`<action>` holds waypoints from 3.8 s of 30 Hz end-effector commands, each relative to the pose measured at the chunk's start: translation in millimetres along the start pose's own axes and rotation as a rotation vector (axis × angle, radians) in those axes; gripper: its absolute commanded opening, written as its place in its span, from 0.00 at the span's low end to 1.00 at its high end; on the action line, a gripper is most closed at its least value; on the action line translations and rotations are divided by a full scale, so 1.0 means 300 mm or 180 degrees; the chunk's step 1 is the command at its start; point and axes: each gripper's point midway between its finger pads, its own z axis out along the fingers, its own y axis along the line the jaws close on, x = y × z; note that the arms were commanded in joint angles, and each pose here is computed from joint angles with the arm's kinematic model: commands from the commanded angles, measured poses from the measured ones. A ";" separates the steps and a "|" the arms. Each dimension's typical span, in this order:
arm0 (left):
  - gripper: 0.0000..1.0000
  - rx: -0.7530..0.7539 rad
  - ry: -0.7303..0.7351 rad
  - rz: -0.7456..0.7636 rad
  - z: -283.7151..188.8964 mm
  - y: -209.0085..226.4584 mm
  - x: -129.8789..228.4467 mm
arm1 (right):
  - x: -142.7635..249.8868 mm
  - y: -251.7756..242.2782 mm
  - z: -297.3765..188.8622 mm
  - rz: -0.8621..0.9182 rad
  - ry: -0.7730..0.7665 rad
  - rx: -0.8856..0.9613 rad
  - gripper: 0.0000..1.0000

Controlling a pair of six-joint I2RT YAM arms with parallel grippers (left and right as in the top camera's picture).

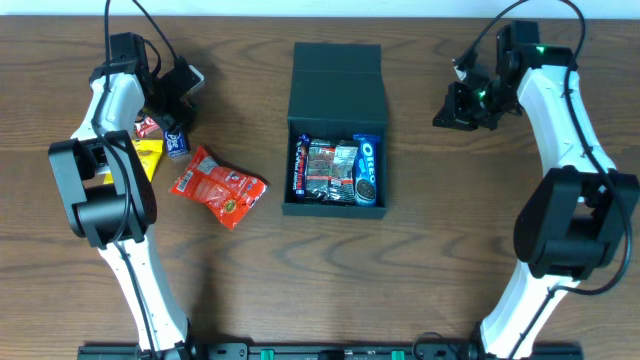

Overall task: Pack container
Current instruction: 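Grasp the green KitKat Milo bar by its end with the left gripper, then carry the KitKat bar with the left gripper into the black box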

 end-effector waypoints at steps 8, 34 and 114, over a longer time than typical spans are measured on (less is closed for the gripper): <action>0.54 0.0065 0.0002 0.0007 0.021 -0.009 0.004 | -0.010 0.026 -0.013 -0.0016 -0.0032 -0.0028 0.02; 0.17 -0.0268 -0.0279 -0.0133 0.019 0.067 -0.084 | -0.003 0.026 -0.013 0.0001 -0.0005 -0.0027 0.01; 0.06 -0.0238 0.0712 -0.2263 -0.174 -0.888 -0.382 | -0.079 -0.061 -0.062 0.0137 -0.0329 -0.0004 0.01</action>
